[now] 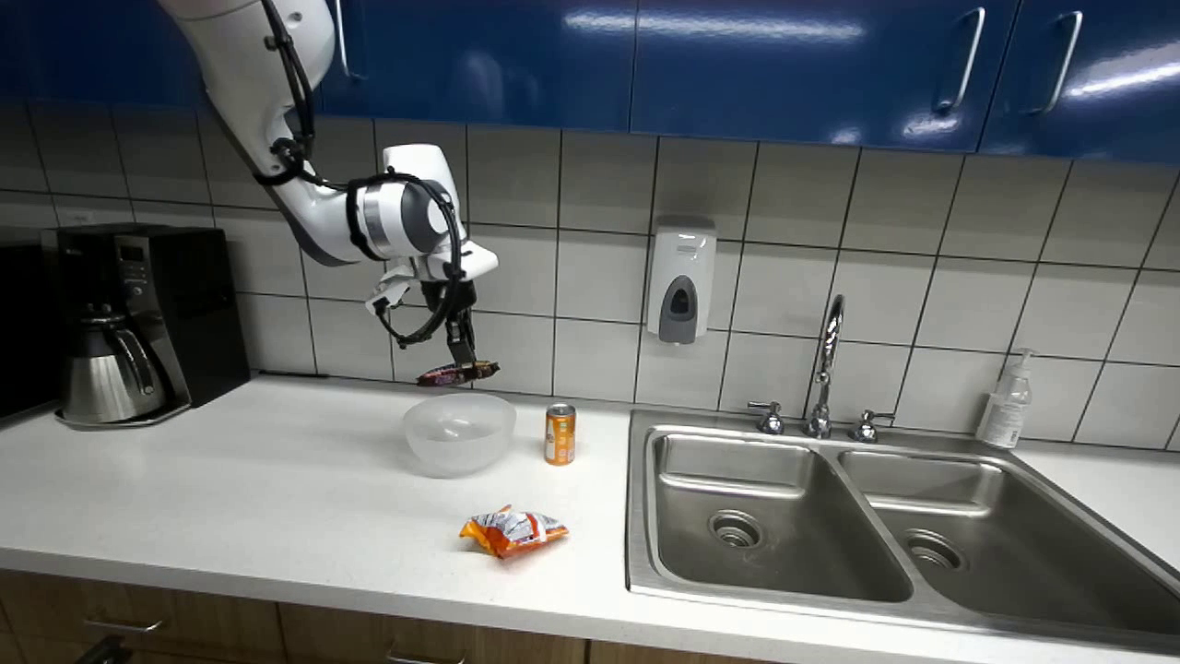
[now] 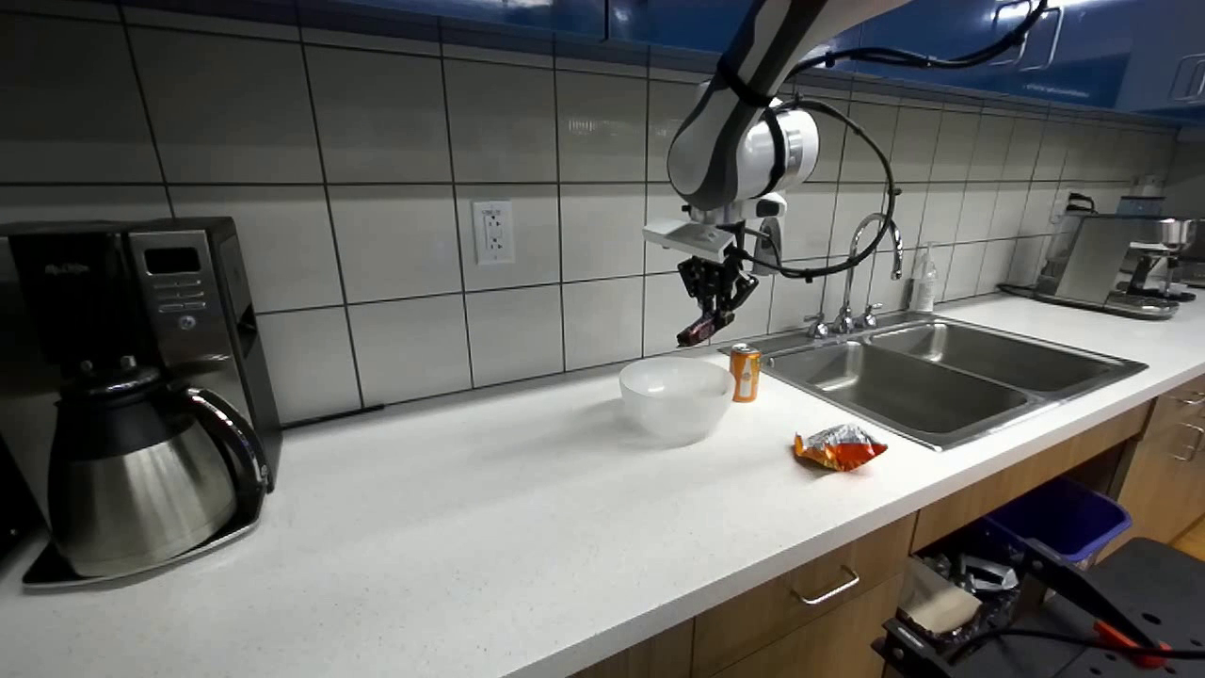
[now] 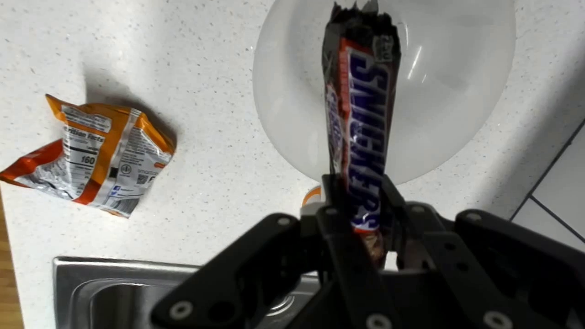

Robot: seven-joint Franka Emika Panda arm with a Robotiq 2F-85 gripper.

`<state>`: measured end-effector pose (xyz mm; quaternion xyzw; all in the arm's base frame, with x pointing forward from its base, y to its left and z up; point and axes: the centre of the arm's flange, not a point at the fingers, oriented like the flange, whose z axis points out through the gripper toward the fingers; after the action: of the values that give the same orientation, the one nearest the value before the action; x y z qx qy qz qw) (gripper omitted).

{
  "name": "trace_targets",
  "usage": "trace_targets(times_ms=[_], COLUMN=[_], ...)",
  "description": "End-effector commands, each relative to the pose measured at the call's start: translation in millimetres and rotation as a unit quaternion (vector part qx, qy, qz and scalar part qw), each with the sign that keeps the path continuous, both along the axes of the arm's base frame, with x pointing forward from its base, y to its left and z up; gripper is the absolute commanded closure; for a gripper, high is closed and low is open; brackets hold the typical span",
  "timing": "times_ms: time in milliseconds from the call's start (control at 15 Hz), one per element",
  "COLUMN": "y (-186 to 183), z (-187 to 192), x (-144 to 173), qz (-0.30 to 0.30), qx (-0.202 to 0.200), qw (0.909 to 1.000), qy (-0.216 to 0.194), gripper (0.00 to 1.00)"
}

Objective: Lift the snickers chocolate and put it in the bowl

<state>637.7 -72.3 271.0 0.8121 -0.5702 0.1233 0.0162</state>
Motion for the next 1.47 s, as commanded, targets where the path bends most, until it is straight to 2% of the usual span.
trace_targets(times_ms=[0,400,933,1067,1200,1400], y=[-12,-11,-7,-4,-3,-3], z=[-3,-23,-48,-51,-52,-48], x=[29,51,59,60,60,57], qz=[0.02,0.036,0.046,0.05,0.052,0.053], qx=[0.003,0.01,0.022,0.028,0.028,0.024], qw=[0.9997,0.9993,0.9987,0.9982,0.9981,0.9982], qy=[-0.009,-0.008,0.005,0.015,0.017,0.017], gripper=[0.94,0.94,0.94,0.5,0.47,0.27])
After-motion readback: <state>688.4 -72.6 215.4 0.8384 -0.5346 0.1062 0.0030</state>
